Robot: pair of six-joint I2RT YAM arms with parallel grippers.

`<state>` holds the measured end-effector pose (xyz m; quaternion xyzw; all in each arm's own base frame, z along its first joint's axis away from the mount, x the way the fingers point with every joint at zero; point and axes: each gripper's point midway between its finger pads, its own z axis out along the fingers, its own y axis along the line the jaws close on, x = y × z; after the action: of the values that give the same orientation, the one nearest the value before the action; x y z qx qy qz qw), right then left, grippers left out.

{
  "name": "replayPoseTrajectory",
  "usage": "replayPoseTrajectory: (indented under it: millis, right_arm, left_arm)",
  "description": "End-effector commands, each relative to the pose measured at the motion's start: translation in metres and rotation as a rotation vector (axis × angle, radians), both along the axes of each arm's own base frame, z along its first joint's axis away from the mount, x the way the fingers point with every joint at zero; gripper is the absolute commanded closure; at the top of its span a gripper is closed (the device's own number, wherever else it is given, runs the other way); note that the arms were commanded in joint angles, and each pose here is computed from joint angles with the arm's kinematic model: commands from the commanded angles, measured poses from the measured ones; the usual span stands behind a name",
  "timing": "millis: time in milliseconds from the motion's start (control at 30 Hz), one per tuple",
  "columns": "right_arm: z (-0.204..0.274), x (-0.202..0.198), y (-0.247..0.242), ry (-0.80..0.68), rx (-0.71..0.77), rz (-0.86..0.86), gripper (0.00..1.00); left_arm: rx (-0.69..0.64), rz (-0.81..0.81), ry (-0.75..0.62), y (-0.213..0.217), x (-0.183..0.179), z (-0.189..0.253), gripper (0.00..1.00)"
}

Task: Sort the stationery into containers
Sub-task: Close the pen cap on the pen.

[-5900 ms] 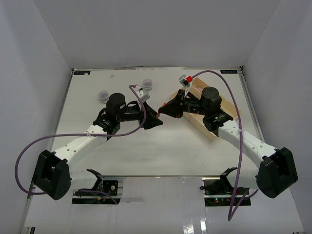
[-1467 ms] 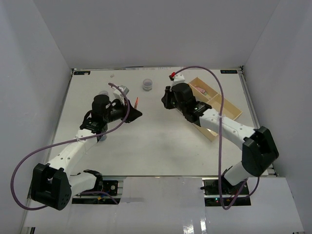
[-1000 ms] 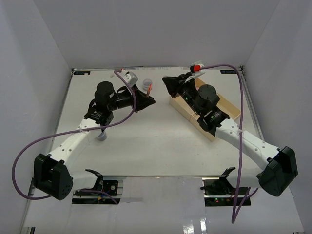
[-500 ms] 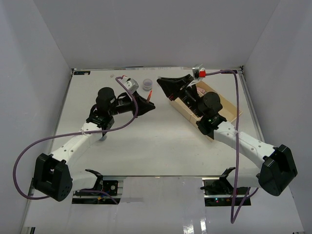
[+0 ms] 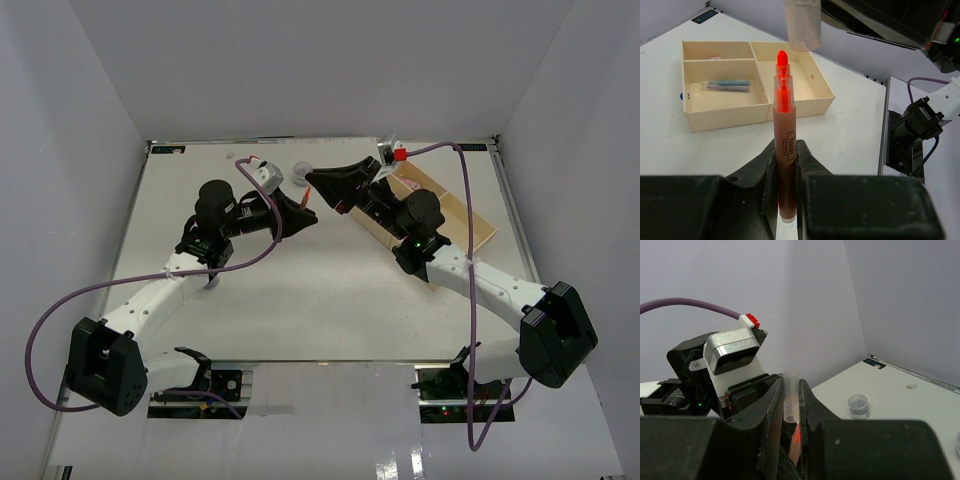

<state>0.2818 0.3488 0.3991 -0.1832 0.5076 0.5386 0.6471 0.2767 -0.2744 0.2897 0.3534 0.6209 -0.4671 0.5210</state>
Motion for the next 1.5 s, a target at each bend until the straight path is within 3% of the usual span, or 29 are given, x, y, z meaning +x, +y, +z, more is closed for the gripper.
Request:
replayPoseTrajectory:
  millis: [0,667,1067,1467]
  right_arm:
    - [0.021,-0.012,-0.001,-0.069,0.061,0.033,0.92]
    - [0.006,-0.007,-0.001,-0.046,0.044,0.006,0.92]
    - [0.037,-0.011,-0.005,-0.124,0.085,-0.004,0.92]
    - [0.034,-0.004,-0.005,-0.126,0.081,-0.035,0.92]
  left_arm:
    - [-0.015,-0.014,-0.057,0.002,-0.009,0.014,1.0]
    - [-0.03,-0.05,-0.072,0.001,-0.017,0.018,1.0]
    - [-0.032,-0.051,-0.067,0.001,-0.017,0.016,1.0]
    - [-0.034,-0.068,-0.065,0.0,-0.02,0.016,1.0]
